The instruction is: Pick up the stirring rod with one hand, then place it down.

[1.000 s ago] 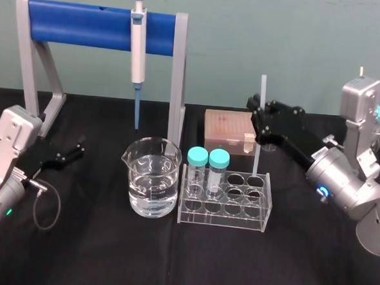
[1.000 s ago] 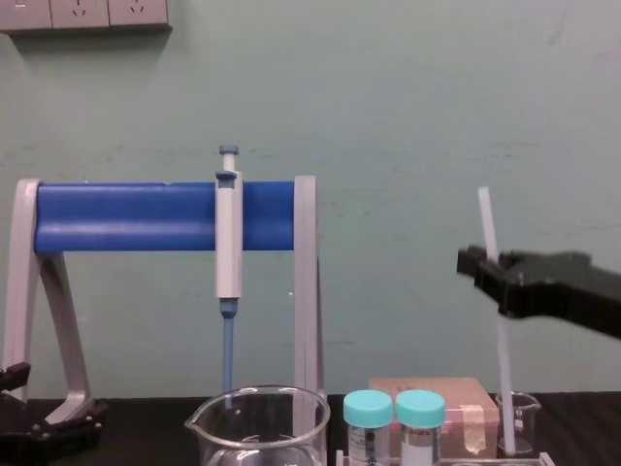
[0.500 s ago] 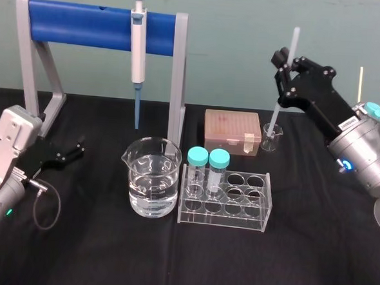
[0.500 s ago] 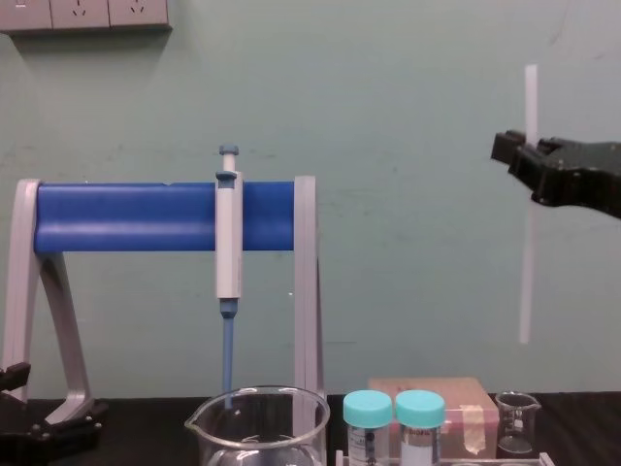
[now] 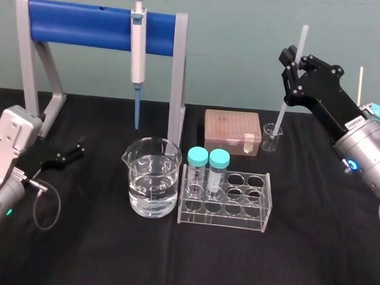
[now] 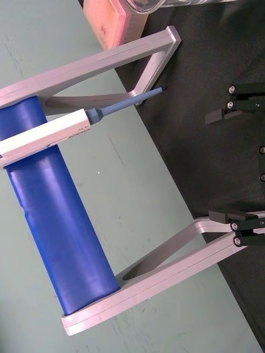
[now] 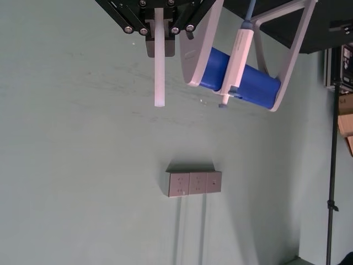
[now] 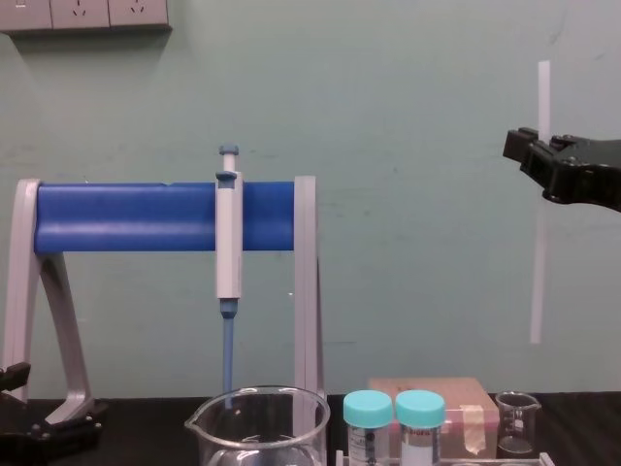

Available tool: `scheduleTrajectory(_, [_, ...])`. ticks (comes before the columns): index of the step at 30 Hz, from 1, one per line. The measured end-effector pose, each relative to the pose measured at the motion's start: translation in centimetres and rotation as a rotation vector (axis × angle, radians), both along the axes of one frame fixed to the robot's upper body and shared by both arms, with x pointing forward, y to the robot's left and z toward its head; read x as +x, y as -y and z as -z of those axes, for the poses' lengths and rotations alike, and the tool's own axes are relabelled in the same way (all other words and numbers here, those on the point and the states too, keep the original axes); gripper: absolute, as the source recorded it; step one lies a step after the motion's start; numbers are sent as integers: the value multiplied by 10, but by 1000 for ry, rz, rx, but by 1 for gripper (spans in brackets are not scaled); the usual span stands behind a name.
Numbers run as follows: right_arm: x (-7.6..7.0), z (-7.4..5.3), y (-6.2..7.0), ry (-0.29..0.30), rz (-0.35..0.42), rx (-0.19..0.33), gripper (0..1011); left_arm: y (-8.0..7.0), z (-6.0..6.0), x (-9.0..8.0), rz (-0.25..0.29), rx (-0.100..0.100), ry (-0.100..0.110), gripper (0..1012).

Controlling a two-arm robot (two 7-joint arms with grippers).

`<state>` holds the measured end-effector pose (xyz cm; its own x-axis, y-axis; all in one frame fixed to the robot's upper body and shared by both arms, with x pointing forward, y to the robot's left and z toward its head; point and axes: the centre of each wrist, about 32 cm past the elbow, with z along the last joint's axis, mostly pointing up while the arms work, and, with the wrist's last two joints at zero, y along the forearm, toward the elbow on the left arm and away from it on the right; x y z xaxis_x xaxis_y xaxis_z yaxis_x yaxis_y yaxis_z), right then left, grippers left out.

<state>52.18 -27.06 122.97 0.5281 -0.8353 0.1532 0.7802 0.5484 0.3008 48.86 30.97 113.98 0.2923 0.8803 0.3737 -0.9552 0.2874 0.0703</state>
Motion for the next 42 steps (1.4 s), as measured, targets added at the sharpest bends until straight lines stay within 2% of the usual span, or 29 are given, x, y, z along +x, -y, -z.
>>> scheduleTrajectory(42, [-5,3,-2,-9,-11,-7,71,0,0,0,0,0,0,1000])
